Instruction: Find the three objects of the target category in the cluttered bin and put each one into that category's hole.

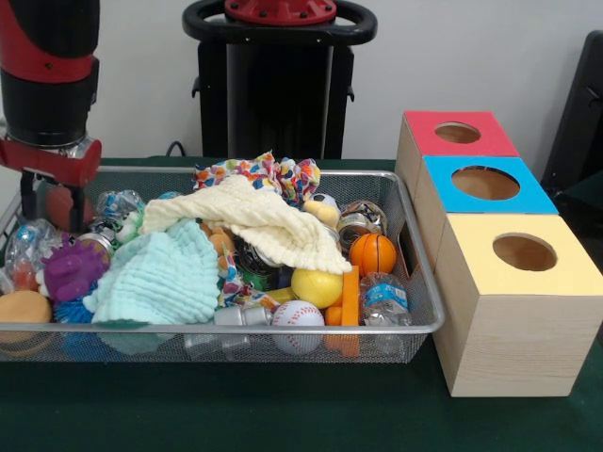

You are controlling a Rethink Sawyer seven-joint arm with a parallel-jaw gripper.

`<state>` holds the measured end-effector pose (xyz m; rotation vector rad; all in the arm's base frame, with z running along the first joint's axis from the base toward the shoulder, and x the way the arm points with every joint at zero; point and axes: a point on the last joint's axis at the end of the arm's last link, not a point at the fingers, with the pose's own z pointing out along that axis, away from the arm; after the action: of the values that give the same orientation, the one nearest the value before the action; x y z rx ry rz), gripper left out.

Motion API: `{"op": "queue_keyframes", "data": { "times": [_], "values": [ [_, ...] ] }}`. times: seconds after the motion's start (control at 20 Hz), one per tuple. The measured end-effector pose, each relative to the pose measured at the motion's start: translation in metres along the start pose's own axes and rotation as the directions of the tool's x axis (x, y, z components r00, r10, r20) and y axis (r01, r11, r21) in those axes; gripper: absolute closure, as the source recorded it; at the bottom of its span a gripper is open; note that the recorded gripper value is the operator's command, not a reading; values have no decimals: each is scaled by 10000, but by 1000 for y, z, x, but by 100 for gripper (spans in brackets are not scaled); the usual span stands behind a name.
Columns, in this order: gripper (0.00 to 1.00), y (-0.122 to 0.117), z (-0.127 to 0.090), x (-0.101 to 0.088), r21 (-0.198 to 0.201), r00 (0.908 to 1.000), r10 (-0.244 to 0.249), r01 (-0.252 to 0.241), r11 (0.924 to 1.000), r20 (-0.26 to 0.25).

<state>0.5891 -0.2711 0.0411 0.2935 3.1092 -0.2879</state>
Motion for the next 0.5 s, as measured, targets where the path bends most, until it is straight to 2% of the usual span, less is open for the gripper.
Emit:
{"op": "queue_keyframes", "data": {
  "times": [0.5],
  "values": [
    [0, -11, 4, 3, -24, 9998, 194, -194, 9998, -54]
  ]
}}
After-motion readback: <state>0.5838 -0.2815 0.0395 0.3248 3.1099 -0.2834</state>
